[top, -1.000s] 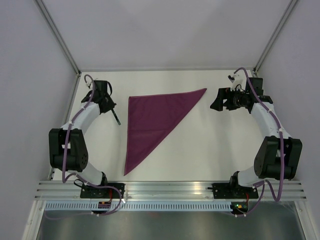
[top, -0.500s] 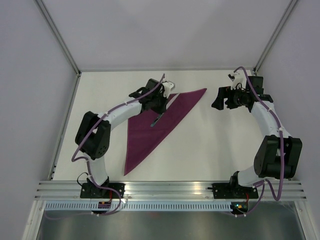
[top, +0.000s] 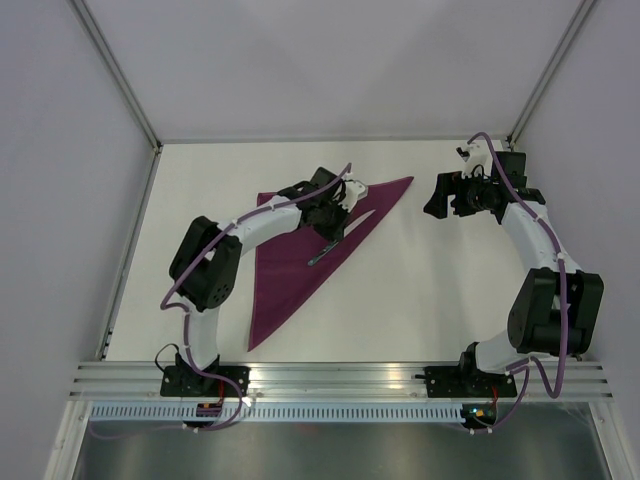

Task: Fold the napkin, place the utensils inside, and roll it up
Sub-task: Place the utensil onto the napkin, then fold the napkin

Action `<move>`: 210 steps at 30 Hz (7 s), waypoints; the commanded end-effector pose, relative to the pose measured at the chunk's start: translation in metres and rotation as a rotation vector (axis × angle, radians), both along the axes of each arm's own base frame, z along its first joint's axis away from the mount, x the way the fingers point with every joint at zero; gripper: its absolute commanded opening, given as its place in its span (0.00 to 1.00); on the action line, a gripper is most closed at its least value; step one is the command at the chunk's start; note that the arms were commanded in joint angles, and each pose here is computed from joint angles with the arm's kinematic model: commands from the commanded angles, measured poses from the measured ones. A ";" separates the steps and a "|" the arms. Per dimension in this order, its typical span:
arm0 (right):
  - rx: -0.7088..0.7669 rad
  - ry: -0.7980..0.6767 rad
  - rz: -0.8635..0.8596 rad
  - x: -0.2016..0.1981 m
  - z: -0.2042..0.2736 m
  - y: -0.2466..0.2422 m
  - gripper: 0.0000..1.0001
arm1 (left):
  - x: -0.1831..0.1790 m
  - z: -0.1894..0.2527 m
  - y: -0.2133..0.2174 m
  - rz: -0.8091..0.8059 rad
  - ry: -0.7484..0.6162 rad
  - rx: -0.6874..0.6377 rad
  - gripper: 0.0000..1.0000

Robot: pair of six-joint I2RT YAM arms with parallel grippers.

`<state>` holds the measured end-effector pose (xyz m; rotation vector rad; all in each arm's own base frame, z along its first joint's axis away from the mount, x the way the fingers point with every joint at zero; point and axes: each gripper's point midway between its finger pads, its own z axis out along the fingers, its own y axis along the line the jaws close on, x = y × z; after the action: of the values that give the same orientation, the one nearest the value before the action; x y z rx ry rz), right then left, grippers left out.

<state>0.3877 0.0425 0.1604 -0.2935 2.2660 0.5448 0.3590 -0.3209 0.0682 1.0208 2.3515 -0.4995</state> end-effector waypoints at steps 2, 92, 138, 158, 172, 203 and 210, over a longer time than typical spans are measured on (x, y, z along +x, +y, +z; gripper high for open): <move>0.003 -0.027 -0.002 0.007 0.003 0.000 0.94 | -0.004 0.000 -0.010 0.033 0.030 -0.011 0.02; -0.012 -0.074 0.123 -0.001 0.017 0.020 0.95 | 0.012 0.112 0.001 0.294 -0.127 -0.240 0.63; -0.240 -0.855 1.229 -0.327 -0.083 0.460 0.67 | -0.083 0.324 0.221 0.895 -0.426 -0.448 0.70; -0.330 -0.934 1.160 -0.310 -0.113 0.479 0.56 | -0.077 0.308 0.222 0.892 -0.418 -0.396 0.70; -0.379 -0.945 1.149 -0.304 -0.126 0.479 0.26 | -0.076 0.306 0.217 0.869 -0.414 -0.398 0.70; -0.316 -0.802 0.882 -0.203 -0.006 0.461 0.01 | -0.051 0.303 0.209 0.841 -0.409 -0.399 0.72; -0.359 -0.725 0.731 -0.130 0.005 0.405 0.01 | -0.042 0.303 0.202 0.827 -0.395 -0.412 0.71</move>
<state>0.2349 0.4706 0.1451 -1.3795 1.4287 0.3050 0.3114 -0.1119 0.3529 -0.1245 2.0120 -0.3388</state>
